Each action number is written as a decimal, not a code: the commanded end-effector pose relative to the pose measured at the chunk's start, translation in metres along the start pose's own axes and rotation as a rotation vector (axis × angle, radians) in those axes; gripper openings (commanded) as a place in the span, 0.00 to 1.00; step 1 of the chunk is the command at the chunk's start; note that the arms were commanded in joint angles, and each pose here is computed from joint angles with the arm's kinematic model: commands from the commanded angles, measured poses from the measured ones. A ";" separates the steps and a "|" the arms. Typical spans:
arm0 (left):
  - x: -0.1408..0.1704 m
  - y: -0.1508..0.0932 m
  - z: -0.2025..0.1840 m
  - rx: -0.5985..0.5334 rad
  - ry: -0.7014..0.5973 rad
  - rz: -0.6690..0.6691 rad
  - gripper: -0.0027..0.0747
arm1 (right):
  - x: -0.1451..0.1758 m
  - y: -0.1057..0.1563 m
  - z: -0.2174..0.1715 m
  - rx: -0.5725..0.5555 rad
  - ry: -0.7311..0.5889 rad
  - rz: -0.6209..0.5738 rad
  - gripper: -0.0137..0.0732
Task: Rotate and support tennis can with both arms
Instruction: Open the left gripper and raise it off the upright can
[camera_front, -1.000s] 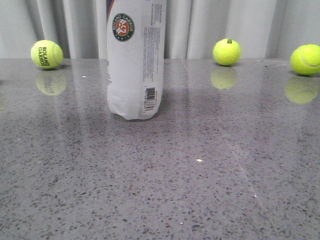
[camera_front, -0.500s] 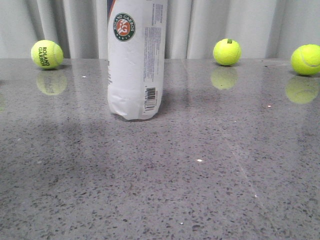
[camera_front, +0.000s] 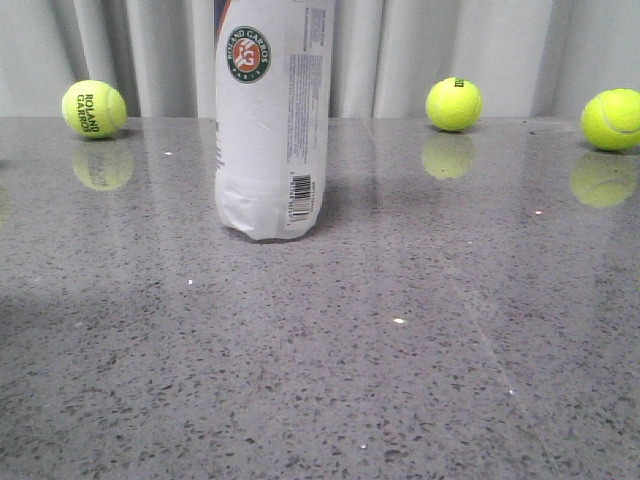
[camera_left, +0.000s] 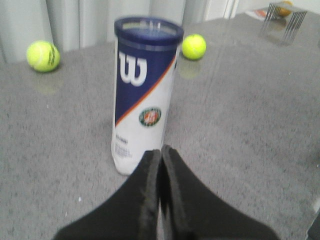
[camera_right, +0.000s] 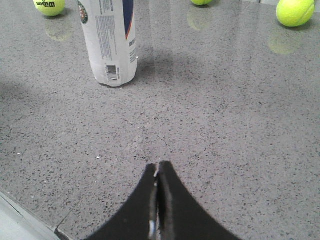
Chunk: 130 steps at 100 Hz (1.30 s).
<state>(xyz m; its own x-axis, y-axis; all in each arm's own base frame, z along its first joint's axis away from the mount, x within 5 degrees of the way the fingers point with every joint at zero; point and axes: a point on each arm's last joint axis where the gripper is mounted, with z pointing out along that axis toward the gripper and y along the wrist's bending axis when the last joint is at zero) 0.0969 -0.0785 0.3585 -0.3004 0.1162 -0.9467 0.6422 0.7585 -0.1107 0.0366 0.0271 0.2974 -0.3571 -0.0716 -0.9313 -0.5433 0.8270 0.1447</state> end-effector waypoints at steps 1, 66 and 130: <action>0.000 0.000 0.000 -0.003 -0.063 -0.032 0.01 | -0.014 0.001 -0.003 -0.002 -0.092 -0.008 0.08; 0.075 0.038 -0.015 -0.367 -0.278 0.016 0.01 | -0.014 0.001 -0.003 -0.002 -0.092 -0.008 0.08; 0.149 0.047 -0.039 -0.708 -0.429 0.050 0.01 | -0.014 0.001 -0.003 -0.002 -0.092 -0.008 0.08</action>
<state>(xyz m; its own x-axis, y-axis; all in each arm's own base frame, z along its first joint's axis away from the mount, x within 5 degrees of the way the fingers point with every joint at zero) 0.0574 -0.0018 0.2152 -0.0055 0.0222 -0.9997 0.0274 0.9994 0.0221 0.0366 0.0271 0.2974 -0.3571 -0.0716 -0.9313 -0.5433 0.8270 0.1447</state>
